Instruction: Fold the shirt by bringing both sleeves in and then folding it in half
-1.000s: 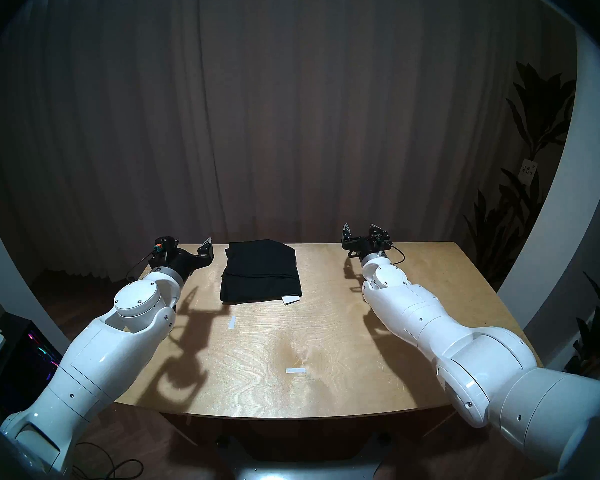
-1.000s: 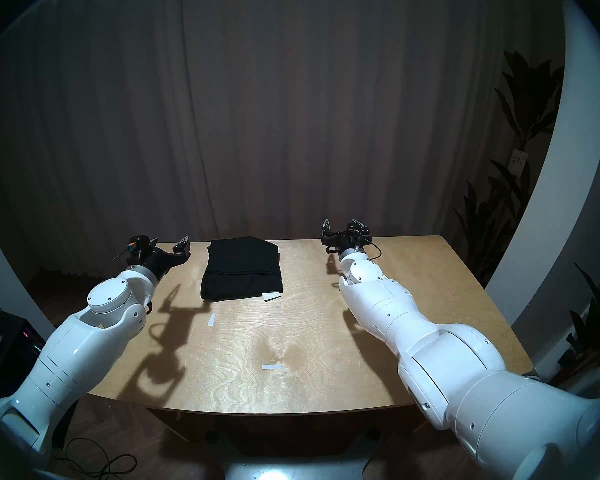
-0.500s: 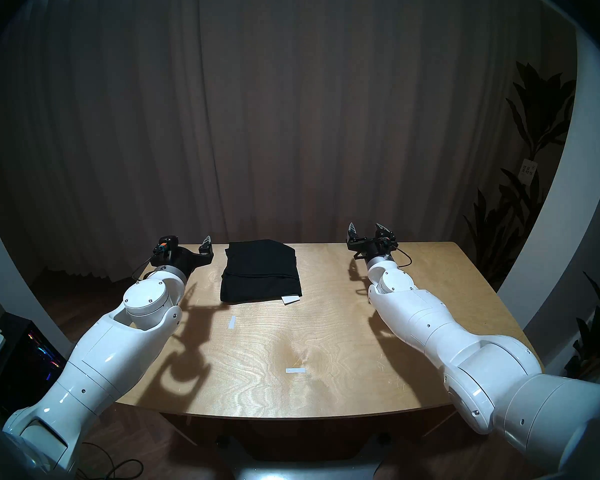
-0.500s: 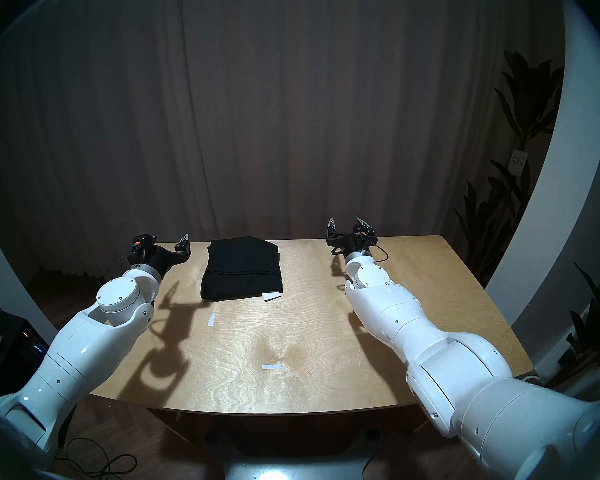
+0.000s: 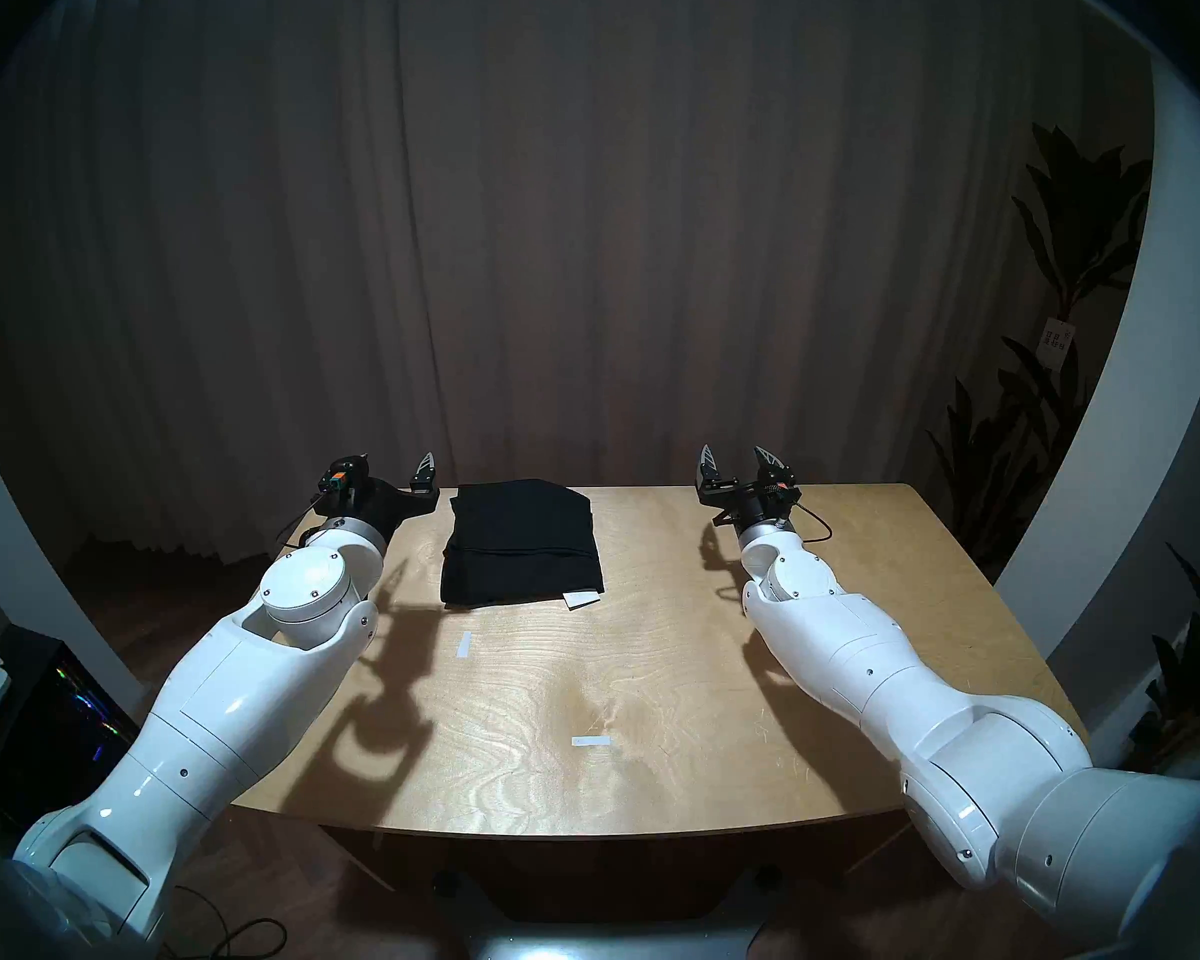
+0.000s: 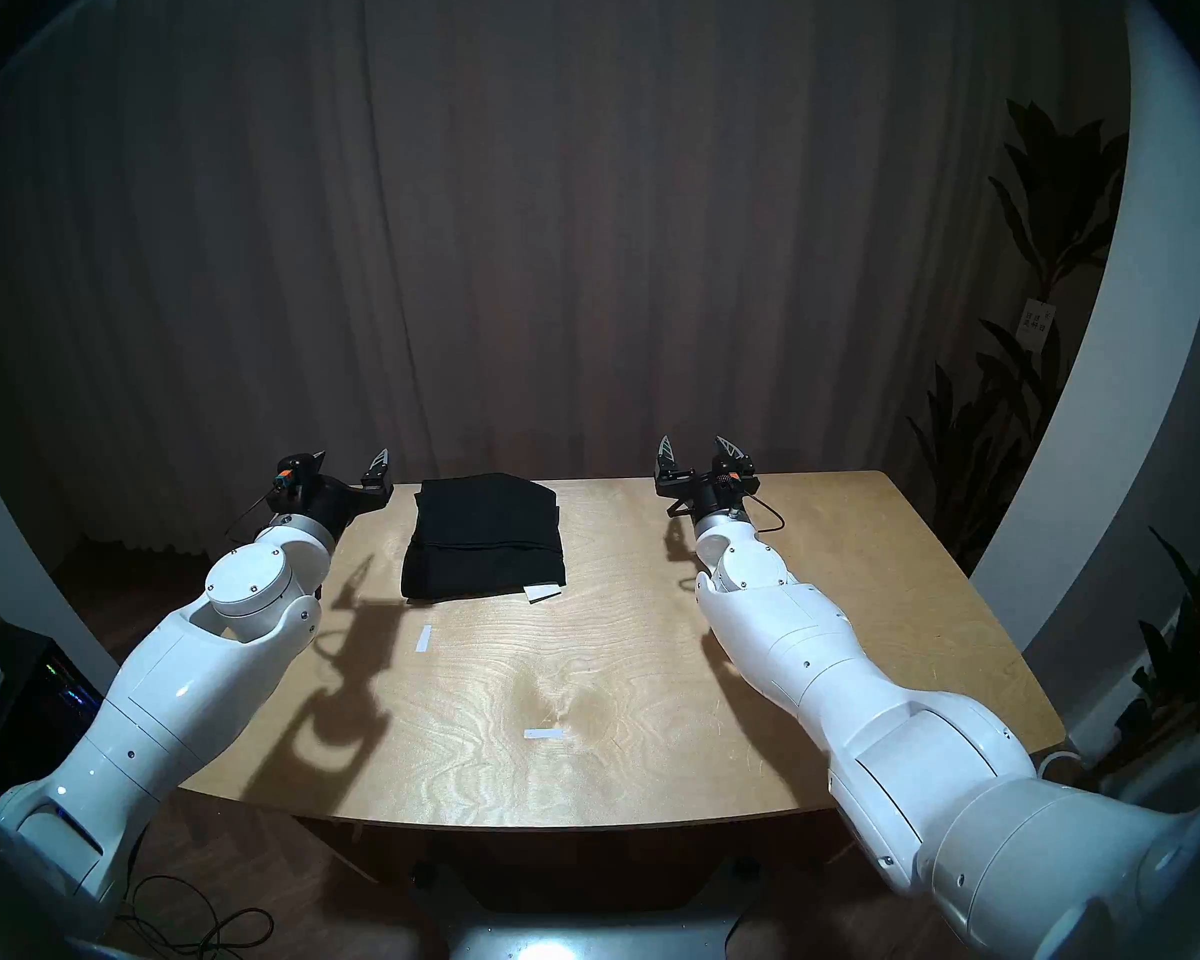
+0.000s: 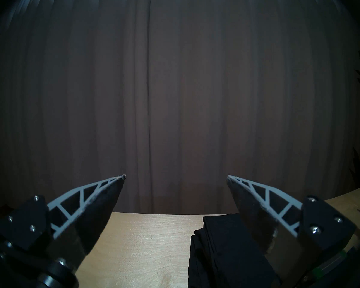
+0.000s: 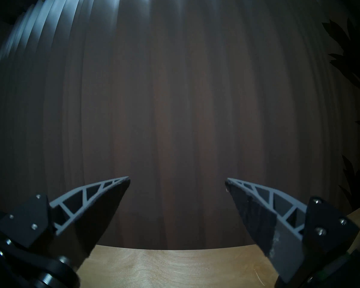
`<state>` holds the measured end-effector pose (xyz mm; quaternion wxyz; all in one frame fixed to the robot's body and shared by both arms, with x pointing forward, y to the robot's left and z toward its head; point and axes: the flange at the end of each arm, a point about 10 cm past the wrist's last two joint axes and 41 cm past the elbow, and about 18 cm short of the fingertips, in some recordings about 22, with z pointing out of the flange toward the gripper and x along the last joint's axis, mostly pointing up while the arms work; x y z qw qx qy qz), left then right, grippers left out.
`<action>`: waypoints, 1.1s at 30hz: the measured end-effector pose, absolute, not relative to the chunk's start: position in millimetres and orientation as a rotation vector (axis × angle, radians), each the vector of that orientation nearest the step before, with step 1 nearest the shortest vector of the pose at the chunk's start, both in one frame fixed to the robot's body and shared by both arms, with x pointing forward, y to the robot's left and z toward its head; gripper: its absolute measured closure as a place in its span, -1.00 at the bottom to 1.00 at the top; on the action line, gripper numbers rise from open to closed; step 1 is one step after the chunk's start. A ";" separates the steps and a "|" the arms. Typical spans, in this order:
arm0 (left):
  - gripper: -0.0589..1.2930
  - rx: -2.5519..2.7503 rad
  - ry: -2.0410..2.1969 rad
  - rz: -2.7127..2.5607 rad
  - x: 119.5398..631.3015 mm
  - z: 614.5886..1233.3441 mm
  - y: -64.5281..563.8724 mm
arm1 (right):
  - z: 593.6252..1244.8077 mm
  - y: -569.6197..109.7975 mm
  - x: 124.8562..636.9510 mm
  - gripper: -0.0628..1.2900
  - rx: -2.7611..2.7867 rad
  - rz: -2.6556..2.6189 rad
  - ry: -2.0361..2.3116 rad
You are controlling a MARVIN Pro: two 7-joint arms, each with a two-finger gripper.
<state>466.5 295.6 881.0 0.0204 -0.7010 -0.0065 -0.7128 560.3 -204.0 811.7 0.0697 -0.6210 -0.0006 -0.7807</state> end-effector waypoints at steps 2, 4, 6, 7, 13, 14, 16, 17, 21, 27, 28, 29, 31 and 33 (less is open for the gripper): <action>-0.92 -2.169 -0.015 -2.209 467.3 879.4 297.7 | 813.8 -203.6 558.9 -0.92 -1.854 -2.354 -0.003; -0.92 -2.164 -0.010 -2.204 468.3 876.5 300.9 | 816.8 -203.2 557.3 -0.92 -1.835 -2.361 -0.005; -0.92 -2.160 -0.005 -2.199 468.9 873.9 303.7 | 818.7 -203.9 556.2 -0.92 -1.823 -2.366 -0.004; -0.92 -2.157 -0.002 -2.196 469.2 872.1 305.5 | 820.4 -204.6 555.3 -0.92 -1.815 -2.370 -0.004; -0.92 -2.144 0.023 -2.188 470.1 864.7 311.7 | 830.6 -211.7 553.5 -0.92 -1.786 -2.396 -0.002; -0.92 -2.141 0.029 -2.187 470.2 863.3 312.6 | 832.6 -213.5 553.3 -0.92 -1.785 -2.401 0.002; -0.92 -2.134 0.043 -2.188 470.5 860.5 314.2 | 835.6 -217.4 553.0 -0.92 -1.793 -2.405 0.010; -0.92 -2.131 0.049 -2.189 470.7 859.4 314.9 | 836.4 -218.9 552.8 -0.92 -1.801 -2.403 0.013; -0.92 -2.118 0.070 -2.195 471.0 856.4 316.4 | 836.8 -222.5 551.4 -0.92 -1.832 -2.392 0.021; -0.92 -2.090 0.111 -2.220 471.9 854.1 317.6 | 833.3 -225.3 546.5 -0.92 -1.903 -2.352 0.028; -0.92 -2.086 0.117 -2.226 472.0 854.3 317.4 | 833.0 -225.5 545.7 -0.92 -1.913 -2.346 0.027; -0.92 -2.078 0.130 -2.238 472.2 854.9 316.8 | 832.8 -225.5 544.2 -0.92 -1.927 -2.336 0.025; -0.92 -2.071 0.143 -2.249 472.3 855.7 316.2 | 832.7 -225.7 542.9 -0.92 -1.941 -2.327 0.022; -0.92 -2.061 0.162 -2.267 472.5 856.7 315.5 | 832.9 -226.0 540.7 -0.92 -1.963 -2.312 0.016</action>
